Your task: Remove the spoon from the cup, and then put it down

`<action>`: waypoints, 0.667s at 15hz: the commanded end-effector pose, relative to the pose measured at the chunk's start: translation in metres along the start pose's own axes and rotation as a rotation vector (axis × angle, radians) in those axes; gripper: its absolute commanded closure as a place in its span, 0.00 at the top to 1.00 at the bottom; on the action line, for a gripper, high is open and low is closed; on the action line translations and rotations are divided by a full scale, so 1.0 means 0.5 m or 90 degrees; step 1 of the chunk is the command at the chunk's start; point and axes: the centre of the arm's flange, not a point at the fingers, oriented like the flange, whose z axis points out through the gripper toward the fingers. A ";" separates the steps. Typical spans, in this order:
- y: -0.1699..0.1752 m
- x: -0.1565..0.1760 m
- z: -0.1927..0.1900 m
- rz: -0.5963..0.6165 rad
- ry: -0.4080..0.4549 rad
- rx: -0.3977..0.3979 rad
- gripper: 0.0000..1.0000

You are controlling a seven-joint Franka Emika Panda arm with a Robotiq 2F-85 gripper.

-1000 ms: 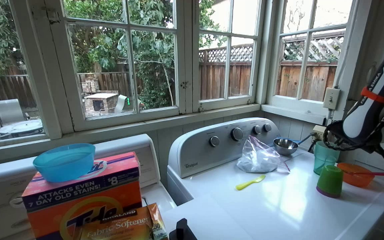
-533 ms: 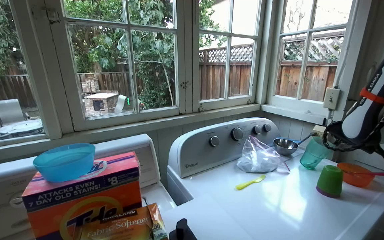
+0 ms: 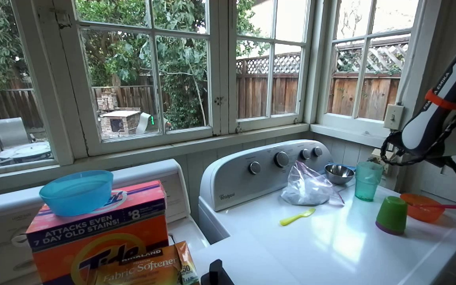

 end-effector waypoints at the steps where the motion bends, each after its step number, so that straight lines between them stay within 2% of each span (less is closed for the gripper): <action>1: -0.031 0.019 -0.046 -0.008 0.033 -0.003 0.01; 5: -0.065 0.035 -0.088 0.026 0.009 0.036 0.01; 10: -0.112 0.010 -0.134 0.067 -0.049 0.065 0.01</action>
